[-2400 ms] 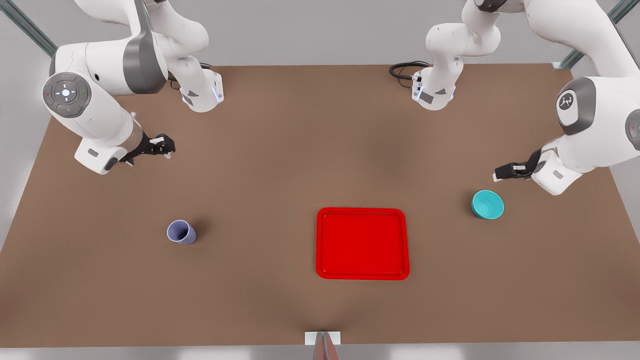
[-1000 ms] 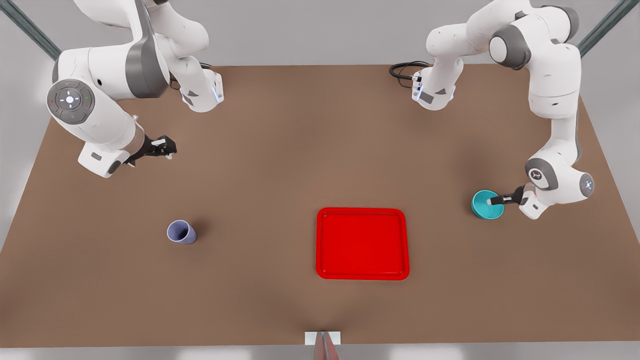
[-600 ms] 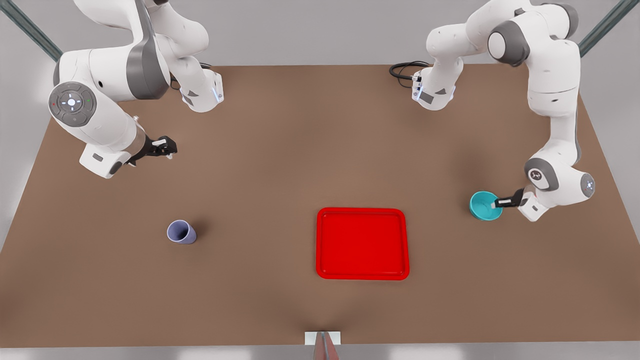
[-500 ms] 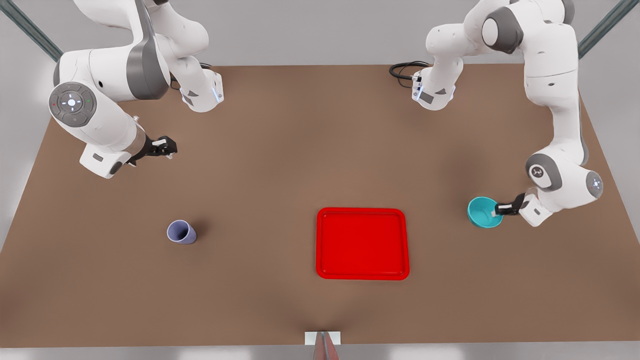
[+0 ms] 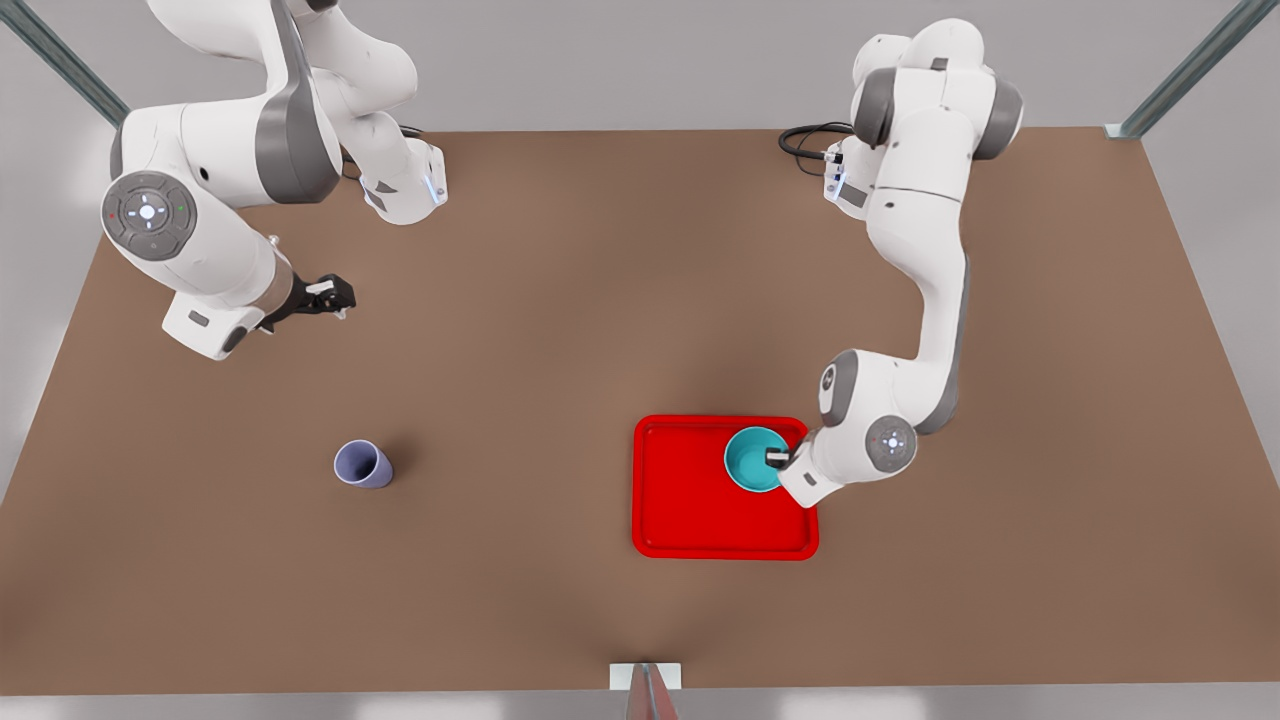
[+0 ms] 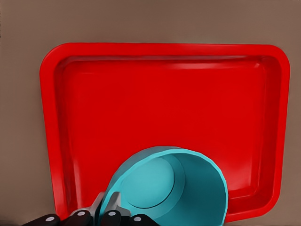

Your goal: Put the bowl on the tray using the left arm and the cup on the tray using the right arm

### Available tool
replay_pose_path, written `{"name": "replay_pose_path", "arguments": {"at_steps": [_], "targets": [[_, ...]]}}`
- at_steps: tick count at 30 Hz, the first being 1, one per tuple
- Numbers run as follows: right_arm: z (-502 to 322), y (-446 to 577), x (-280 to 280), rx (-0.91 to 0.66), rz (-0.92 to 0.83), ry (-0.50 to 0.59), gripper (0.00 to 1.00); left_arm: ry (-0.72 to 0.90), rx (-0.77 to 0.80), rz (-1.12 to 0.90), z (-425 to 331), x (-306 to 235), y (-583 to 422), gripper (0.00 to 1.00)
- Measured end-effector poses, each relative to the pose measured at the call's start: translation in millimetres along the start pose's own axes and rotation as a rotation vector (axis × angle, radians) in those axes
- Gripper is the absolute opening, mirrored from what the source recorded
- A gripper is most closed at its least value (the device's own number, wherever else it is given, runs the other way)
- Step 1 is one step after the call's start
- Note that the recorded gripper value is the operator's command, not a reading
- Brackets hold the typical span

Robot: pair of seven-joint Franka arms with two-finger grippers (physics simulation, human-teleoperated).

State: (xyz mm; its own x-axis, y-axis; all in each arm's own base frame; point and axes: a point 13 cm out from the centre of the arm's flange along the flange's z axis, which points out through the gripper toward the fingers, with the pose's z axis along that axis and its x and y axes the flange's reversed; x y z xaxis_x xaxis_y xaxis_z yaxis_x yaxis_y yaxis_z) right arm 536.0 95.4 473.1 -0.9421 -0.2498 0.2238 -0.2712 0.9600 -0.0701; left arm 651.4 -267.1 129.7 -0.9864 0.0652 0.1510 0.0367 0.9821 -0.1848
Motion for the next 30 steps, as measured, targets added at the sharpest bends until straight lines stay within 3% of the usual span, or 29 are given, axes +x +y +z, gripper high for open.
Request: {"name": "replay_pose_path", "arguments": {"at_steps": [3, 4, 5, 6, 9, 10, 14, 16, 18, 20, 27, 30], "targets": [[0.2, -0.3, 0.0, 0.0, 0.0, 0.0, 1.0, 0.014, -0.008, -0.083, 21.7, -0.4, 5.1, 0.27], [0.2, -0.3, -0.1, 0.0, 0.0, 0.0, 1.0, 0.014, -0.009, -0.108, 27.6, -1.5, 6.6, 0.54], [0.2, -0.3, -0.1, 0.0, 0.0, 0.0, 1.0, 0.011, -0.006, -0.131, 30.8, -2.7, 6.8, 0.96], [0.2, -0.2, -0.1, 0.0, 0.0, 0.0, 1.0, 0.008, 0.001, -0.151, 32.6, -4.1, 6.4, 1.0], [0.2, -0.2, -0.1, 0.0, 0.0, 0.0, 1.0, -0.019, 0.036, -0.194, 19.3, -11.0, 3.0, 1.0], [0.2, -0.2, -0.1, 0.0, 0.0, 0.0, 1.0, -0.061, 0.053, -0.204, -20.7, -16.5, 3.9, 1.0], [22.4, 1.5, -5.8, 0.0, -0.002, 0.046, 1.0, -0.297, -0.013, -0.232, -286.6, -24.6, 55.9, 1.0], [77.6, 17.1, -30.9, 0.01, -0.018, 0.135, 1.0, -0.288, -0.019, -0.246, -368.2, 30.0, 96.1, 1.0], [140.8, 35.8, -56.8, 0.023, -0.038, 0.198, 1.0, -0.194, -0.057, -0.222, -365.8, 88.6, 115.4, 1.0], [196.2, 46.9, -69.3, 0.03, -0.046, 0.206, 1.0, -0.139, -0.104, -0.191, -358.5, 111.3, 117.0, 1.0], [255.4, 8.2, -133.3, 0.036, 0.047, -0.043, 1.0, -0.026, -0.144, -0.175, -350.7, 140.0, 139.0, 1.0], [279.2, -7.5, -136.9, 0.017, 0.087, -0.092, 1.0, 0.004, -0.15, -0.165, -347.9, 146.1, 142.0, 1.0]]}}
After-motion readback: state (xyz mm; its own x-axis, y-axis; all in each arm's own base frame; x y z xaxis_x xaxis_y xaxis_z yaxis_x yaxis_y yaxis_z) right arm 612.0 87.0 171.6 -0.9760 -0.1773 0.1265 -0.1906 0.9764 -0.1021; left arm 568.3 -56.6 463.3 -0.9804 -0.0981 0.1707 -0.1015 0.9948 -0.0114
